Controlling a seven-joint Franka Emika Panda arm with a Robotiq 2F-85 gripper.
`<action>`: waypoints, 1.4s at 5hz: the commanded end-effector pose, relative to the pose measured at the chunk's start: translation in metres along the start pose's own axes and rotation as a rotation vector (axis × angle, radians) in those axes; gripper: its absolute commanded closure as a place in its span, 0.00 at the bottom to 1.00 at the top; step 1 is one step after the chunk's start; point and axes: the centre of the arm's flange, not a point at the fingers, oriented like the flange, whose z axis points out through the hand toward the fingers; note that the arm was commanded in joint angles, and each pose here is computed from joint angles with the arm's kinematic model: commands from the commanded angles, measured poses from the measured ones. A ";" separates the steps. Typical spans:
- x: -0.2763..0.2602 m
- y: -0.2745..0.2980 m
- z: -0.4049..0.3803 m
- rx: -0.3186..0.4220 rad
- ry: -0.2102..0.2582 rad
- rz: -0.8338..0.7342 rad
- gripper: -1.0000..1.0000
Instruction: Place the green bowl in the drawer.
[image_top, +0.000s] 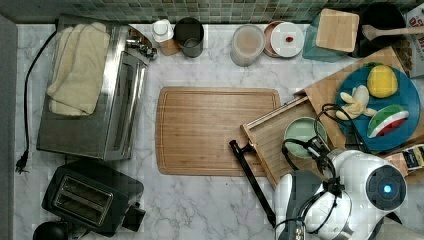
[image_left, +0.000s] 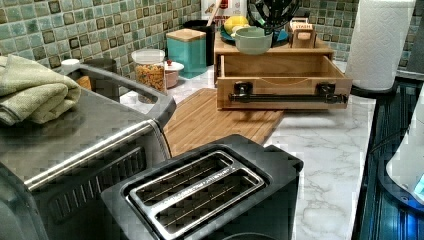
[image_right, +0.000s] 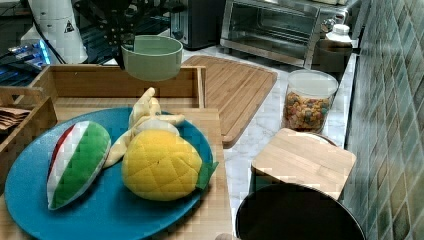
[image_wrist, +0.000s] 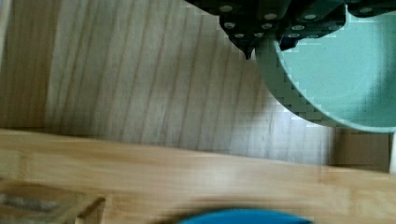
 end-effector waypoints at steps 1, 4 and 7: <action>-0.004 0.042 0.041 -0.033 -0.140 0.083 1.00; 0.014 0.073 0.060 -0.029 -0.114 0.077 1.00; -0.004 0.075 0.097 -0.048 -0.139 0.081 1.00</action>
